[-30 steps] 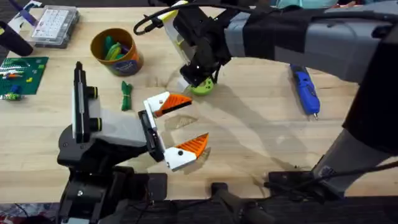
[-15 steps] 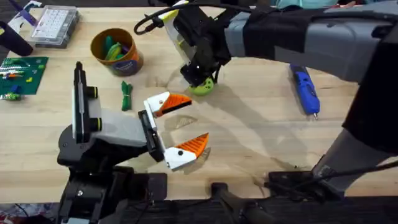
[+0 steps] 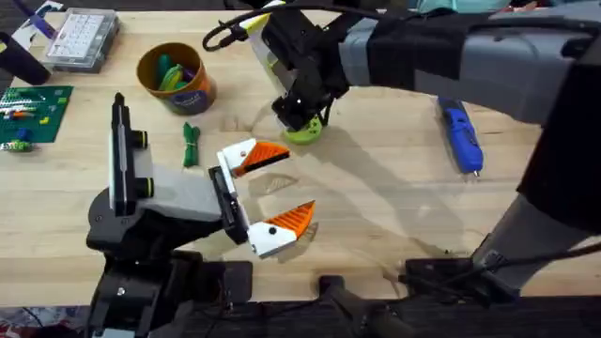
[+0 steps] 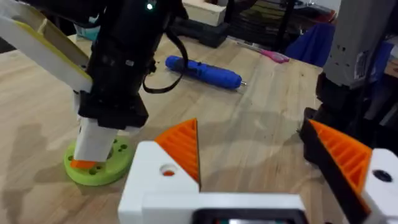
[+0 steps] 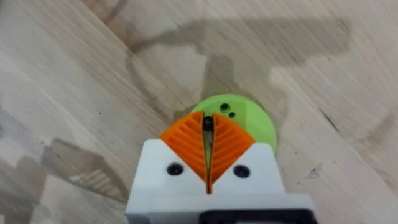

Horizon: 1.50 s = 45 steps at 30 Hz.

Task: Pick up the gripper from the table and insert it into the empty holder that is missing its gripper. Then pick up a screw, insert it into the mounting hole, and use the screwdriver to tighten it. Finally, clean up the table by picking up the vegetable and placing it into the bucket.

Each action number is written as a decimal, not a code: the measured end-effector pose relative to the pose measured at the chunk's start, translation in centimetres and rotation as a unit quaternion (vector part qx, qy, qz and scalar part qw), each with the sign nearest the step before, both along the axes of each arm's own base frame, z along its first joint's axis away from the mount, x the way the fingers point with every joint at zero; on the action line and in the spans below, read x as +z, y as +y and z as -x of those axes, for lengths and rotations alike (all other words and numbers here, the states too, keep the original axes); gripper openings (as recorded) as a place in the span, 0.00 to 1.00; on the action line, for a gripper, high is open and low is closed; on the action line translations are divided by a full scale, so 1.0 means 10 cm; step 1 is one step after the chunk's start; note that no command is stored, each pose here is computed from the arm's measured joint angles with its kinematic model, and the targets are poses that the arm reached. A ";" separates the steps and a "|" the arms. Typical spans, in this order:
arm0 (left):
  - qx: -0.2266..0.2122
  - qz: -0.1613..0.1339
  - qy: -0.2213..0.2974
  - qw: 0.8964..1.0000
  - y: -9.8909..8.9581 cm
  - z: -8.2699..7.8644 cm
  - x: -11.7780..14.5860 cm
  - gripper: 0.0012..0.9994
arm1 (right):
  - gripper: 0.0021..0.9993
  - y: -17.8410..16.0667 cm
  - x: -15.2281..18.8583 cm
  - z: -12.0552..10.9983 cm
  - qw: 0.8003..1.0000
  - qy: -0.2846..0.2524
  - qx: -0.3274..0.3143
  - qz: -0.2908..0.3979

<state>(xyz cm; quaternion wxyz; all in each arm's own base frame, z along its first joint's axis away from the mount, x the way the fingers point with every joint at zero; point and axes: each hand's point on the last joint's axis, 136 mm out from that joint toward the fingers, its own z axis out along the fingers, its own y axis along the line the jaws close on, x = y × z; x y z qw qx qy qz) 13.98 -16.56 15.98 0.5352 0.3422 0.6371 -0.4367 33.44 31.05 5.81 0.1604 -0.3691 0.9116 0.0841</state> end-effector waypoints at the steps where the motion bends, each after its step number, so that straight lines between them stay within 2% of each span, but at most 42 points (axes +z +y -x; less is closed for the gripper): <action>1: 0.000 0.000 0.000 1.000 0.00 0.00 0.00 0.99 | 0.01 0.00 0.00 0.00 1.000 0.000 0.000 0.000; 11: 0.000 0.000 0.000 1.000 0.00 0.00 0.00 0.99 | 0.01 -0.05 0.02 0.06 1.000 0.015 0.000 0.014; 23: 0.000 0.000 0.000 1.000 0.00 0.00 0.00 0.99 | 0.01 0.01 0.50 0.00 1.000 0.014 0.000 0.012; 32: 0.000 0.000 0.000 1.000 0.00 0.00 0.00 0.99 | 0.01 -0.05 0.70 0.06 0.999 0.024 0.000 0.021; 37: 0.000 0.000 0.001 1.000 0.00 0.00 0.00 0.99 | 0.01 -0.06 0.98 0.07 1.000 0.006 0.000 0.005; 45: 0.000 0.000 0.000 1.000 0.00 0.00 0.00 0.99 | 0.01 -0.13 1.62 0.15 0.998 -0.046 0.002 -0.040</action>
